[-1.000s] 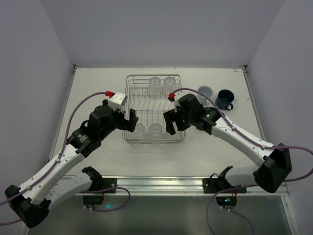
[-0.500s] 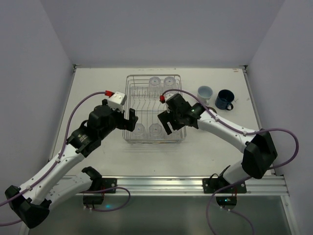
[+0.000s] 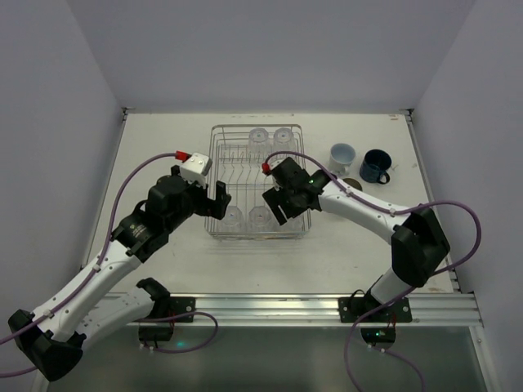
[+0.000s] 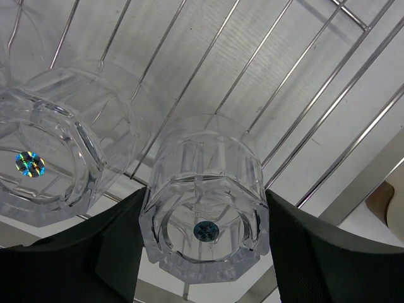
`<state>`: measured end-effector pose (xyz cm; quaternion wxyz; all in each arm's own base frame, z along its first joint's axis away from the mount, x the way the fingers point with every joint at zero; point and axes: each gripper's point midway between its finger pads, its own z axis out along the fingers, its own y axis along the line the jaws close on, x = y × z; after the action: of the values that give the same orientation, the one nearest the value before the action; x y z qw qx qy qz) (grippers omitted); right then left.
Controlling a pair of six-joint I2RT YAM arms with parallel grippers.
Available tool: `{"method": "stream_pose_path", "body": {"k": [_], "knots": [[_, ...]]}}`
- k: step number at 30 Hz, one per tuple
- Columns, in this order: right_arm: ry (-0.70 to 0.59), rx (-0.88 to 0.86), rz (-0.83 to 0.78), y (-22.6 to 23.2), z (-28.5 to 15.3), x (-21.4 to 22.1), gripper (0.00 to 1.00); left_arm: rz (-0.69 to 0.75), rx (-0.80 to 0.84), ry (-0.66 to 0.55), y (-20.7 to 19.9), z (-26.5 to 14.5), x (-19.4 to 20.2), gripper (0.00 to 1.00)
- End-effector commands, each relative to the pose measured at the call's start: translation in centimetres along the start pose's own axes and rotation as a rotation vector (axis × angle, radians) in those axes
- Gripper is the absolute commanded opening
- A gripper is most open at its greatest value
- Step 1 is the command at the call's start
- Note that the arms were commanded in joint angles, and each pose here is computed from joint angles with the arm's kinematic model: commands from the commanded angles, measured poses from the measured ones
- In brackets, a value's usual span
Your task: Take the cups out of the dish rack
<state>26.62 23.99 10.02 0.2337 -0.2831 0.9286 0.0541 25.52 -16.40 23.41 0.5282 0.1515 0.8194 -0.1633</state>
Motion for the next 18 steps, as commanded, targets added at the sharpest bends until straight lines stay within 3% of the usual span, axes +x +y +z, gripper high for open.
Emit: {"method": "stream_pose_path", "body": {"k": [1, 12, 18], "knots": [[-0.118, 0.025, 0.014, -0.6, -3.2, -3.0, 0.33, 0.006, 0.034, -0.058, -0.5, -0.2, -1.6, 1.0], [-0.469, -0.045, 0.173, -0.7, -11.9, -8.1, 0.16, -0.081, 0.259, -0.194, -4.7, -2.8, -6.0, 1.0], [-0.7, -0.311, 0.356, 1.9, -15.8, -10.3, 0.15, -0.208, 0.467, -0.199, -8.4, -3.3, -6.2, 0.97]]}}
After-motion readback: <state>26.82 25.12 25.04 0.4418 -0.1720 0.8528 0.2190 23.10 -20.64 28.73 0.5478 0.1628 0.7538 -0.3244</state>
